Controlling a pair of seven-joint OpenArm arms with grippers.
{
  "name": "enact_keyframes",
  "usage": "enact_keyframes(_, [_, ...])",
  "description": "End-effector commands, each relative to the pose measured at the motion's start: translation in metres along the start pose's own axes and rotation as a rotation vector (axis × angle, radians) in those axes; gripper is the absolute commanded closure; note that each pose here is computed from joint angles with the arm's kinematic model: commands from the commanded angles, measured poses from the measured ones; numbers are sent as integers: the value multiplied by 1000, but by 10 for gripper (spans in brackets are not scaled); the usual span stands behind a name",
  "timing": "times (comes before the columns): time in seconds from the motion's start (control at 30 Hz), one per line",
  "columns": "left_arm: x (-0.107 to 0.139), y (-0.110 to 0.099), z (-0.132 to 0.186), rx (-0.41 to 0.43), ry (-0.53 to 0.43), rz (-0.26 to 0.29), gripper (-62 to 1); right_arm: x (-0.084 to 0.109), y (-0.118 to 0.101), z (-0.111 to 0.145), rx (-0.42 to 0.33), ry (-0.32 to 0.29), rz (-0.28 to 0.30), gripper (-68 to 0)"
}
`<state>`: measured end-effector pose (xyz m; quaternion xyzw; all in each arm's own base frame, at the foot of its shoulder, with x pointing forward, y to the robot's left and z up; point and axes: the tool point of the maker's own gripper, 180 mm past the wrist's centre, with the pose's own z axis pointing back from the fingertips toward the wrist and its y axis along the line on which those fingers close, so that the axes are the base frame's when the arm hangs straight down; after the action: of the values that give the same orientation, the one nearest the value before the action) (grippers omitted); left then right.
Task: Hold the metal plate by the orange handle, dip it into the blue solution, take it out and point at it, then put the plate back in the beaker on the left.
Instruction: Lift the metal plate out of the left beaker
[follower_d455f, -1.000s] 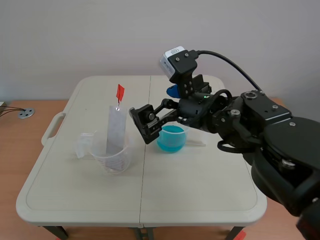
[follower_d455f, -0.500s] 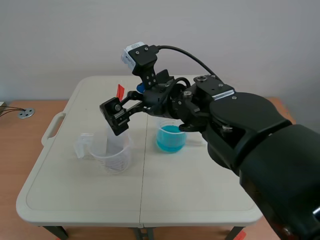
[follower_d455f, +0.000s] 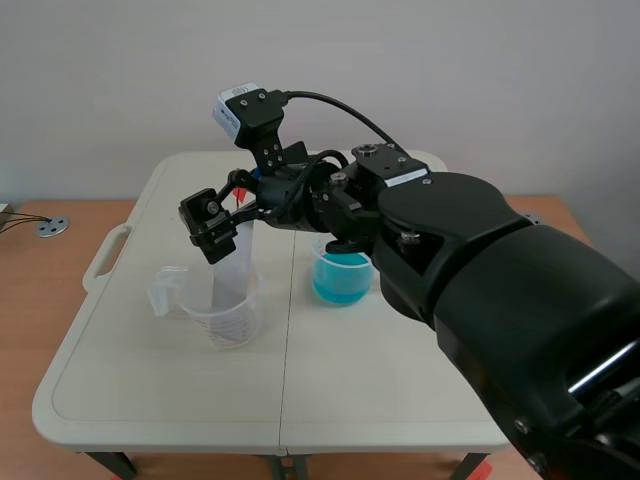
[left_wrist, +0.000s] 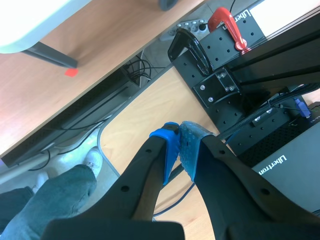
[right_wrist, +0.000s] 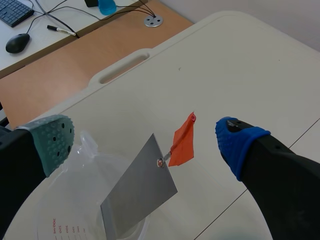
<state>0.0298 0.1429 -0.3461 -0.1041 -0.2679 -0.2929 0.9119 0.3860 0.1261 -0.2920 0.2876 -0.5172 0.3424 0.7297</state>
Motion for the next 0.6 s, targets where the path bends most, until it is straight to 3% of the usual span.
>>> enact_keyframes(0.0, [2,-1,0,-1,-12,7,-17,21,-2,-1,1,-51,19,-513])
enact_keyframes(0.13, [2,-1,0,-1,-12,7,-16,21,-2,-1,1,-51,19,-419])
enact_keyframes(0.37, [2,-1,0,-1,-12,7,-16,21,-2,-1,1,-51,19,-322])
enact_keyframes(0.57, [2,-1,0,-1,-12,7,-16,21,-2,-1,1,-51,19,-167])
